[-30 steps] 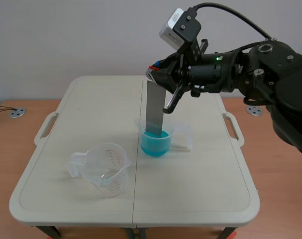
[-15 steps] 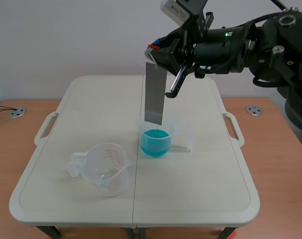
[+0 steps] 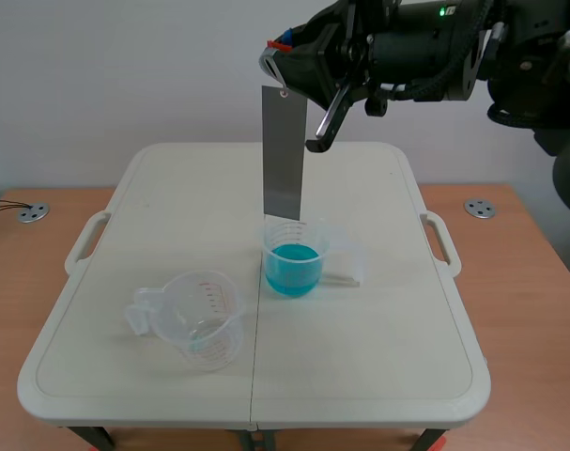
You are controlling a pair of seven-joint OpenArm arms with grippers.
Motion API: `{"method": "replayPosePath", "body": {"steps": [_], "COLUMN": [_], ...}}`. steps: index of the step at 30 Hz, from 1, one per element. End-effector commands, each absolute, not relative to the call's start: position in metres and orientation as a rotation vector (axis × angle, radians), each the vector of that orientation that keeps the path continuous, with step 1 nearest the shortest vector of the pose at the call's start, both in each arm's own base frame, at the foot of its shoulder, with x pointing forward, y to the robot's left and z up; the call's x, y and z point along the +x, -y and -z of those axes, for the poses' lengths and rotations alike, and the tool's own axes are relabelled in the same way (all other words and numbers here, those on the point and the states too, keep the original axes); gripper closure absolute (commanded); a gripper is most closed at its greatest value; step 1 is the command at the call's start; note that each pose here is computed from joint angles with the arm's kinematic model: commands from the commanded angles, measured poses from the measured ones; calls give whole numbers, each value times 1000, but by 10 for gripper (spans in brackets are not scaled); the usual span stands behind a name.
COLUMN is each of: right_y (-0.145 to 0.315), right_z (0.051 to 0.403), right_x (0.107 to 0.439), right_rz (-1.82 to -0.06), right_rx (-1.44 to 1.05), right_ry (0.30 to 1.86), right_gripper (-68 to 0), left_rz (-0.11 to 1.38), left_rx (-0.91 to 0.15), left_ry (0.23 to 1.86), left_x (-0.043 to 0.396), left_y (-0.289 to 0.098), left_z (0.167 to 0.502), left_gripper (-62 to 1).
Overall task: Hold the metal plate by the orange handle, dip it into the blue solution, take it out and point at it, then put the plate back in the beaker on the left.
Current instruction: 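Raise the plate and point at it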
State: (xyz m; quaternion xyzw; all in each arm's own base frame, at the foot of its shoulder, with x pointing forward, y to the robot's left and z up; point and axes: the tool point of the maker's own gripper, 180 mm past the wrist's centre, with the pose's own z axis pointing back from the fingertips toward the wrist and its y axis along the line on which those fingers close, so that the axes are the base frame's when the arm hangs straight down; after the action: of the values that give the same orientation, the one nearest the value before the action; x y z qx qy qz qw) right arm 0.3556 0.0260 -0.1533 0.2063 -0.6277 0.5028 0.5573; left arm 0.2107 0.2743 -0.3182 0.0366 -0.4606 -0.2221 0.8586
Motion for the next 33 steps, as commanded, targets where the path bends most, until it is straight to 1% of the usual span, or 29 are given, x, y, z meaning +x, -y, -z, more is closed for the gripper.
{"method": "replayPosePath", "body": {"steps": [1,5,11,15,23,28,33], "right_y": [-24,-24,-21,-21,-21,-21,-21], "right_z": [132,125,122,121,121,121,121], "right_x": [357,355,357,357,357,357,357], "right_rz": [-1188,-1183,-1172,-1169,-1168,-1167,-1168], "right_rx": [488,487,482,486,490,490,490], "right_ry": [1538,1547,1554,1556,1558,1558,1558], "right_gripper": [-13,-13,-13,-13,-13,-13,-13], "left_rz": [471,496,568,611,749,789,852], "left_rx": [74,71,21,-24,-181,-210,-204], "left_ry": [1026,1120,1201,1225,1244,1244,1239], "left_x": [225,253,285,301,315,326,335], "left_y": [-269,-259,-230,-204,-136,-106,-82], "left_z": [305,283,265,261,257,255,262], "left_gripper": [-29,-29,-29,-29,-29,-29,-29]}}
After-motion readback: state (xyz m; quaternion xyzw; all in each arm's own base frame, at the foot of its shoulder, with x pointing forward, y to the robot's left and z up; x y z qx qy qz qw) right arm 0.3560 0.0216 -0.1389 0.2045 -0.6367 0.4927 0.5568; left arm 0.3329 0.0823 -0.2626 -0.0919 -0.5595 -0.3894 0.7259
